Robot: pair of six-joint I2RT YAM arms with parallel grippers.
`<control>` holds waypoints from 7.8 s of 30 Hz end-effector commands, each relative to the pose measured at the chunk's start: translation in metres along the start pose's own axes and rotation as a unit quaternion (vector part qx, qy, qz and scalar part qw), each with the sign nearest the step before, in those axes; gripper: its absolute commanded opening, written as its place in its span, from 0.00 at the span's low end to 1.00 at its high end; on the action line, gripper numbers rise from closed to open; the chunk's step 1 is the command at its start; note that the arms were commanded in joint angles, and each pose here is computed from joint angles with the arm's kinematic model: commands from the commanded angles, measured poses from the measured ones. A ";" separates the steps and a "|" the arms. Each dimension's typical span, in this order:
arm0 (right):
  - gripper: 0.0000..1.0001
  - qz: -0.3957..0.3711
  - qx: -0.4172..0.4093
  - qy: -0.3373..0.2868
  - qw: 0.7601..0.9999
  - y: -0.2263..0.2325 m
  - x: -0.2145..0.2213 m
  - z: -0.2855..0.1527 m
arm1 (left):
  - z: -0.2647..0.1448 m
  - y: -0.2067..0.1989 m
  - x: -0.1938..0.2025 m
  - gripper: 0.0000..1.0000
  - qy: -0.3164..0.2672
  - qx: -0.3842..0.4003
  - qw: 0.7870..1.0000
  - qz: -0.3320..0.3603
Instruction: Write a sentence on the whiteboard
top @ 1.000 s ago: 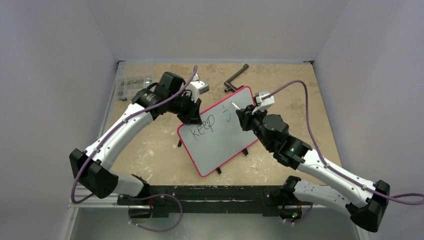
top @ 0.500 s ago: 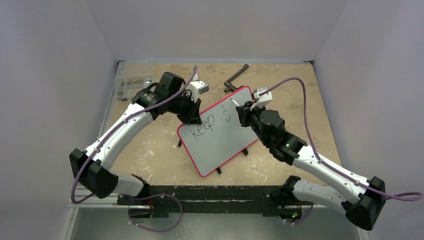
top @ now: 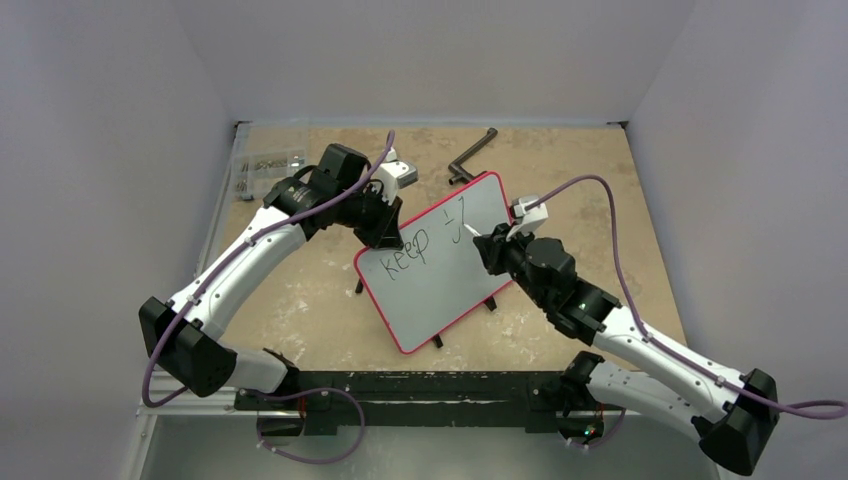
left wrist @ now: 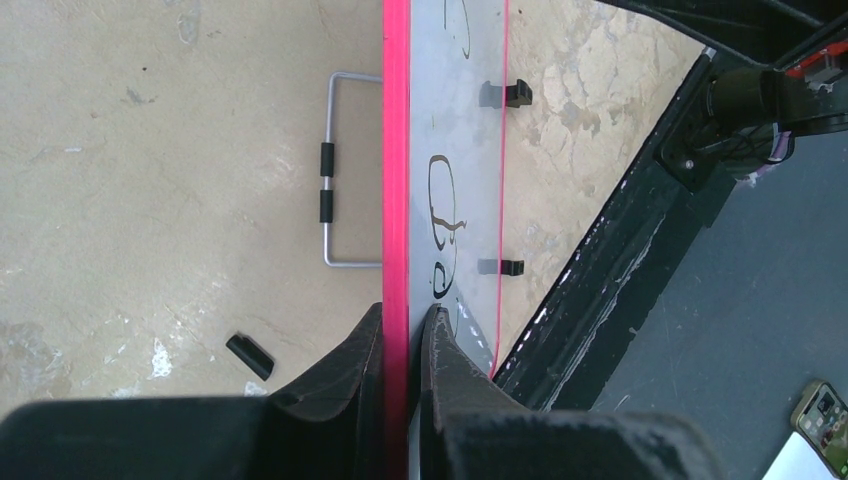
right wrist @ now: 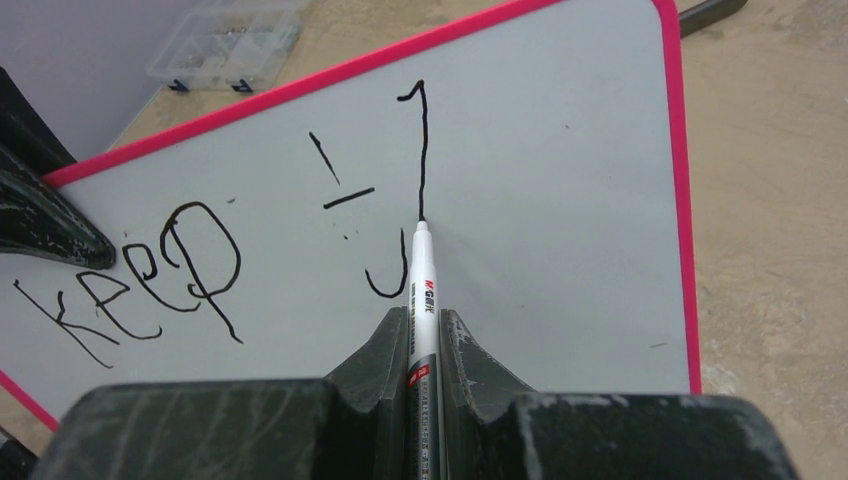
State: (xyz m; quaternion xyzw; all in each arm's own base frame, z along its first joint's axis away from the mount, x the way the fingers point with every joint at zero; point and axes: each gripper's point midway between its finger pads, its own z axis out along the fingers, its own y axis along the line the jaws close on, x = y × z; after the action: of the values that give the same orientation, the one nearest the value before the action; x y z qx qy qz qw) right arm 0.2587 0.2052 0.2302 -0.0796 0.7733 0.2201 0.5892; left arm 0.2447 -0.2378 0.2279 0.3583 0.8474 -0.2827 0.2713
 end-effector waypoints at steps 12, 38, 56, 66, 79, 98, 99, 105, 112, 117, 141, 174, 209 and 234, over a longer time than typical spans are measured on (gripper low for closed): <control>0.00 0.031 -0.024 0.063 0.997 0.003 0.038 -0.013 | -0.004 0.053 0.031 0.00 0.069 -0.128 0.988 0.054; 0.00 -0.025 0.030 -0.020 0.999 -0.001 -0.039 0.012 | -0.005 0.053 0.032 0.00 0.069 -0.127 0.988 0.055; 0.00 -0.010 0.024 0.008 1.000 -0.014 -0.011 0.002 | -0.006 0.053 0.031 0.00 0.068 -0.131 0.987 0.056; 0.00 0.006 0.013 0.032 0.999 -0.015 0.009 -0.008 | -0.007 0.053 0.031 0.00 0.066 -0.131 0.988 0.056; 0.00 0.003 0.033 -0.043 0.999 -0.016 -0.053 -0.019 | -0.006 0.053 0.031 0.00 0.066 -0.132 0.988 0.055; 0.00 -0.007 0.063 -0.044 0.997 -0.030 -0.044 0.005 | -0.005 0.055 0.032 0.00 0.069 -0.135 0.987 0.054; 0.00 -0.007 0.065 -0.042 0.997 -0.032 -0.042 0.005 | -0.005 0.055 0.032 0.00 0.070 -0.135 0.987 0.054; 0.00 -0.007 0.064 -0.031 0.997 -0.036 -0.030 0.008 | -0.005 0.055 0.032 0.00 0.070 -0.134 0.987 0.053; 0.00 -0.011 0.080 -0.027 0.996 -0.045 -0.025 0.008 | -0.004 0.055 0.032 0.00 0.070 -0.133 0.987 0.053; 0.00 -0.013 0.095 -0.030 0.995 -0.052 -0.029 0.010 | -0.004 0.055 0.032 0.00 0.070 -0.132 0.987 0.053; 0.00 0.006 0.030 -0.033 0.999 -0.027 -0.042 0.023 | -0.003 0.056 0.033 0.00 0.073 -0.134 0.987 0.053; 0.00 0.004 0.137 -0.020 0.990 -0.070 -0.028 0.003 | -0.003 0.055 0.034 0.00 0.073 -0.131 0.987 0.051; 0.00 0.017 -0.202 -0.020 0.979 0.051 -0.065 -0.052 | 0.004 0.050 0.028 0.00 0.065 -0.118 0.991 0.026; 0.00 -0.005 -0.357 0.092 0.930 0.108 0.038 -0.062 | 0.000 0.070 0.048 0.00 0.091 -0.179 0.980 0.009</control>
State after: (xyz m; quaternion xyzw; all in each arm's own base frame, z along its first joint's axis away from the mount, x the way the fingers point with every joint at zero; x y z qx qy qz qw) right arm 0.1373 0.2710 0.2202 -0.3038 0.7138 0.4798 0.4098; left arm 0.2462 -0.2368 0.2259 0.3423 0.8553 -0.2765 0.2737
